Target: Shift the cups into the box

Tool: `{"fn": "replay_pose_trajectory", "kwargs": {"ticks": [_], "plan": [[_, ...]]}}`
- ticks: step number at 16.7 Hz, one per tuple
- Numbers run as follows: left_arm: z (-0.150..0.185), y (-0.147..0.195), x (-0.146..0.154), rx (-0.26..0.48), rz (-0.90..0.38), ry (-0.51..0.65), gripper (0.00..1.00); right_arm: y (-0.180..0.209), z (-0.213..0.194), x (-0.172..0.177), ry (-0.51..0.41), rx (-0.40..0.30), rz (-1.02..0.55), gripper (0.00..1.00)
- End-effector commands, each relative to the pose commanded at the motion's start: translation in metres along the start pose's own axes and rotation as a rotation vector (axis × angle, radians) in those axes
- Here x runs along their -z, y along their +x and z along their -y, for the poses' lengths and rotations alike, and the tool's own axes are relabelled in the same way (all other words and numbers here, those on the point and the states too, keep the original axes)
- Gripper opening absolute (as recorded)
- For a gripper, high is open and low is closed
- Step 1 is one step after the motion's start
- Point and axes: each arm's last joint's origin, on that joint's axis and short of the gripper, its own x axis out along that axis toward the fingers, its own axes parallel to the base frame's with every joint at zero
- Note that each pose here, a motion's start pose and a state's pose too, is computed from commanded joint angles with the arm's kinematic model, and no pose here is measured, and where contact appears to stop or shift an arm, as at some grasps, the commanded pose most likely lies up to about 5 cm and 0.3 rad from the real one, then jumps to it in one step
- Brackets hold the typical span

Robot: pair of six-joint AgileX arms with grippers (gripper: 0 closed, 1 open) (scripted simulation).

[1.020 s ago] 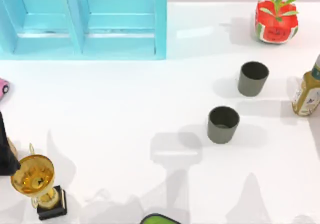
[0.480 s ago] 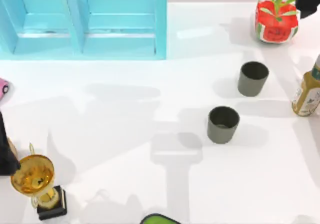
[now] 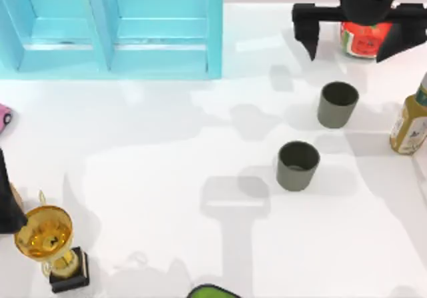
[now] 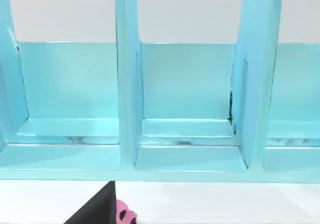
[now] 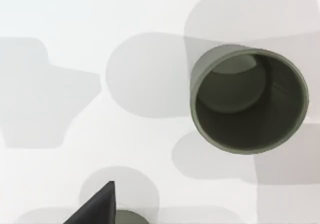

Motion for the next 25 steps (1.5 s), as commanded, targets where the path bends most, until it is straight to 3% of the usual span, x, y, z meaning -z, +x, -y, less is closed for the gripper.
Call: {"fn": "replay_pose_trajectory", "kwargs": {"ticks": [10, 18, 23, 25], "plan": [[0.000, 0.000, 0.000, 0.000, 0.000, 0.000, 1.00, 0.019, -0.013, -0.004, -0.016, 0.007, -0.030, 1.00], [0.000, 0.000, 0.000, 0.000, 0.000, 0.000, 1.00, 0.105, -0.014, -0.001, -0.017, 0.005, -0.025, 1.00], [0.000, 0.000, 0.000, 0.000, 0.000, 0.000, 1.00, 0.114, -0.013, 0.000, -0.017, 0.006, -0.029, 1.00], [0.000, 0.000, 0.000, 0.000, 0.000, 0.000, 1.00, 0.114, -0.013, 0.000, -0.017, 0.006, -0.029, 0.85]]}}
